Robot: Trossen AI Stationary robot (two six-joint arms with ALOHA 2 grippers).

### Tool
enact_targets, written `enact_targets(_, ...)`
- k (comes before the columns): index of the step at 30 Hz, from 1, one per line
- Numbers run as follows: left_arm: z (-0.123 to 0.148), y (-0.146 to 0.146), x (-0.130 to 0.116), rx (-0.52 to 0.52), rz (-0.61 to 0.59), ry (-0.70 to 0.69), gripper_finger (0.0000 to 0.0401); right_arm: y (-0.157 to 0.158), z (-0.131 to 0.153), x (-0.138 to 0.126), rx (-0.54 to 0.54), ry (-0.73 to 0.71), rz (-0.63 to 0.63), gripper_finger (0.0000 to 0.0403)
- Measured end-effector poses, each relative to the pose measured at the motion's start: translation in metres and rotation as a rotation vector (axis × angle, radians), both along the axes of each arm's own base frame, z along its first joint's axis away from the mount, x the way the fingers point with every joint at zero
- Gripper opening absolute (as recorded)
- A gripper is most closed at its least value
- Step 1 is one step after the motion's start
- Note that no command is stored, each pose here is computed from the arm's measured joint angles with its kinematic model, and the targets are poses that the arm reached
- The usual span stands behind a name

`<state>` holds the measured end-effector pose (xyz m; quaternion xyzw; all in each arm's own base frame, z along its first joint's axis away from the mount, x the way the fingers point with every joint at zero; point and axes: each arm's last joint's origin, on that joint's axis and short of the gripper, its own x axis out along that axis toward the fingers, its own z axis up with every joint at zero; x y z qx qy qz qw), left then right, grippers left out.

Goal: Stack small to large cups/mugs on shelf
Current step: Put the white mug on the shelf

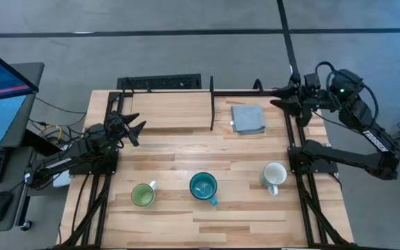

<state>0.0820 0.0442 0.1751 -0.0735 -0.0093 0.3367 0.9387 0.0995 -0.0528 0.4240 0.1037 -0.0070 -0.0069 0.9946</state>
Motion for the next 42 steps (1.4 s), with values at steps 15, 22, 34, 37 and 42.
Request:
enact_targets(15,0.000,0.000,0.000,0.000,0.000,-0.001,0.0247,0.001,0.002,0.000,-0.017,-0.014,0.000,0.0298)
enact_targets(22,0.000,0.000,0.000,0.000,0.000,-0.001,0.0247,0.002,-0.009,-0.002,0.088,0.076,0.007,0.0318)
enact_targets(34,0.000,0.000,0.000,0.000,-0.001,-0.001,0.0247,0.014,-0.060,-0.013,0.144,0.618,-0.036,0.0318)
enact_targets(37,0.000,0.000,0.000,0.000,-0.001,0.000,0.0247,0.019,-0.072,-0.012,0.215,0.771,-0.001,0.0318)
enact_targets(42,0.000,0.000,0.000,0.001,-0.001,-0.001,0.0247,0.027,-0.083,0.005,0.233,0.953,0.064,0.0318)
